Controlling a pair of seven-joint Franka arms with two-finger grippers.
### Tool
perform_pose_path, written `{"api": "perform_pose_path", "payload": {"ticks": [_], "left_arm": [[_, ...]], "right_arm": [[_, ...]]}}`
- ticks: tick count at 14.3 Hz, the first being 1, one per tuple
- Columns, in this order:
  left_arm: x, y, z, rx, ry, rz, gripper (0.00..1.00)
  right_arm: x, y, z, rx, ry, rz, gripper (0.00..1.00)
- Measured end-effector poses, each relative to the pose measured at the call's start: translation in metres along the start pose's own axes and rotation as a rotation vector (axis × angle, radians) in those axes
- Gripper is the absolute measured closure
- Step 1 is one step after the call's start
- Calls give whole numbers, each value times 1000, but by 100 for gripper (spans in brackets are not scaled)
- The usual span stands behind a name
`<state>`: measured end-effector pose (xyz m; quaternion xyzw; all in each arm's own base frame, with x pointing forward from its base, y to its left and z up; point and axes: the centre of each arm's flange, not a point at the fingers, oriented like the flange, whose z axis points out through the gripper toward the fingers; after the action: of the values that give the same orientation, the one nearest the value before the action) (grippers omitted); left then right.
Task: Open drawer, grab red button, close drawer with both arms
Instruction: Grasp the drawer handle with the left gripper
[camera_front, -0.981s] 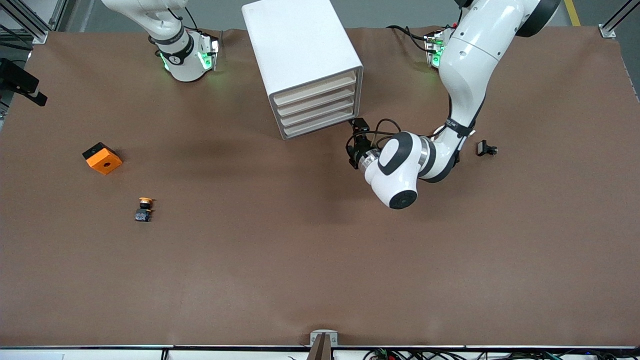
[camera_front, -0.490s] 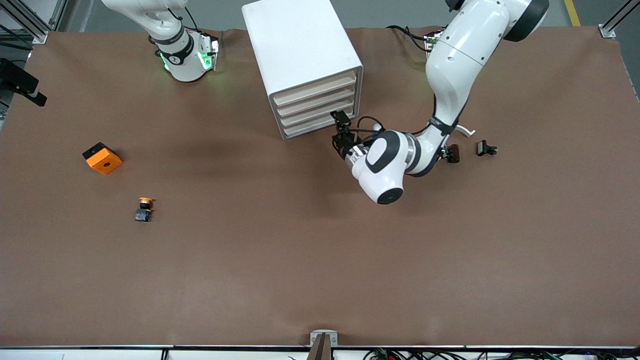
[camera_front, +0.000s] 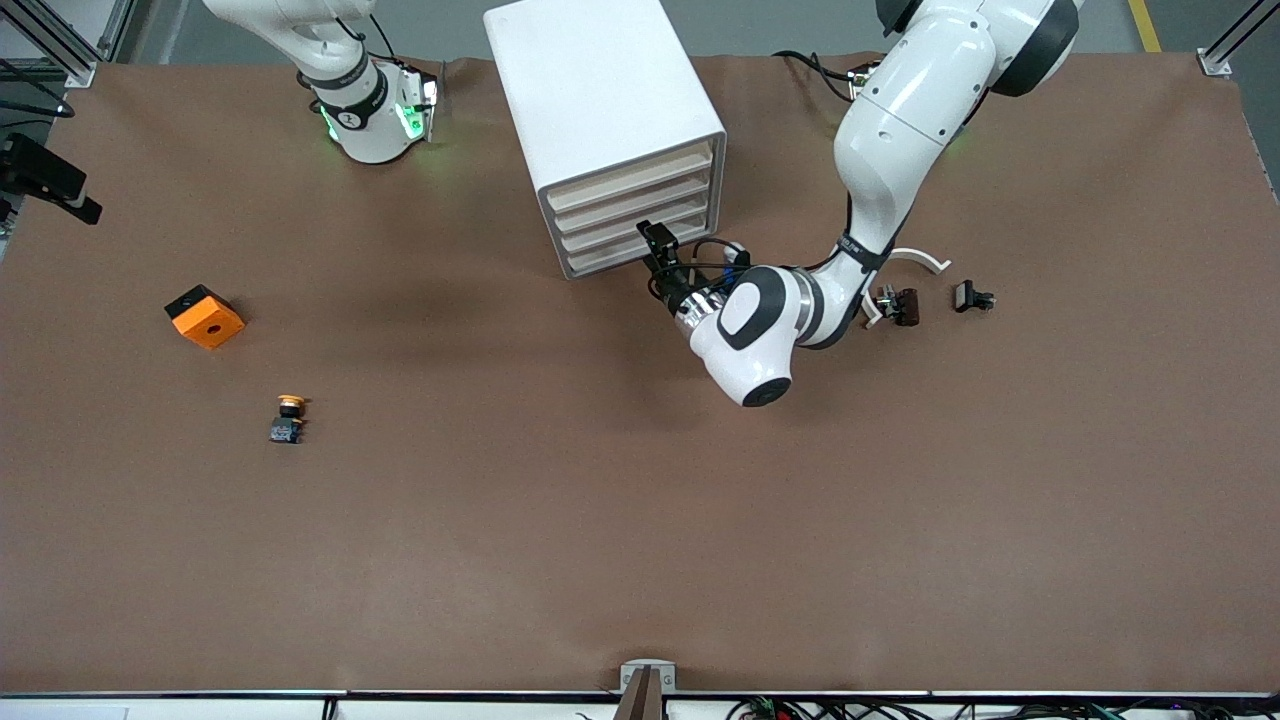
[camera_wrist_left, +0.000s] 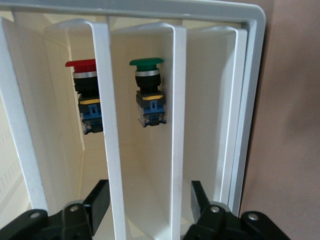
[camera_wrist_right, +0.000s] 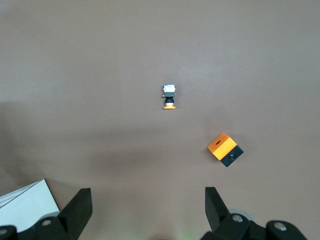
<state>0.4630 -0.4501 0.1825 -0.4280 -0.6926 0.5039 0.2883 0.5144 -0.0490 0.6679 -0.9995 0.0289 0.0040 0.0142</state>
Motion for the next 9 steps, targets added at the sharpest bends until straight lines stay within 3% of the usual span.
{"api": "perform_pose_path", "payload": {"ticks": [9], "left_arm": [[-4,-16,31,57,91,-96,38]], "right_arm": [[38,-3,53,-9,-85,-1,0]]}}
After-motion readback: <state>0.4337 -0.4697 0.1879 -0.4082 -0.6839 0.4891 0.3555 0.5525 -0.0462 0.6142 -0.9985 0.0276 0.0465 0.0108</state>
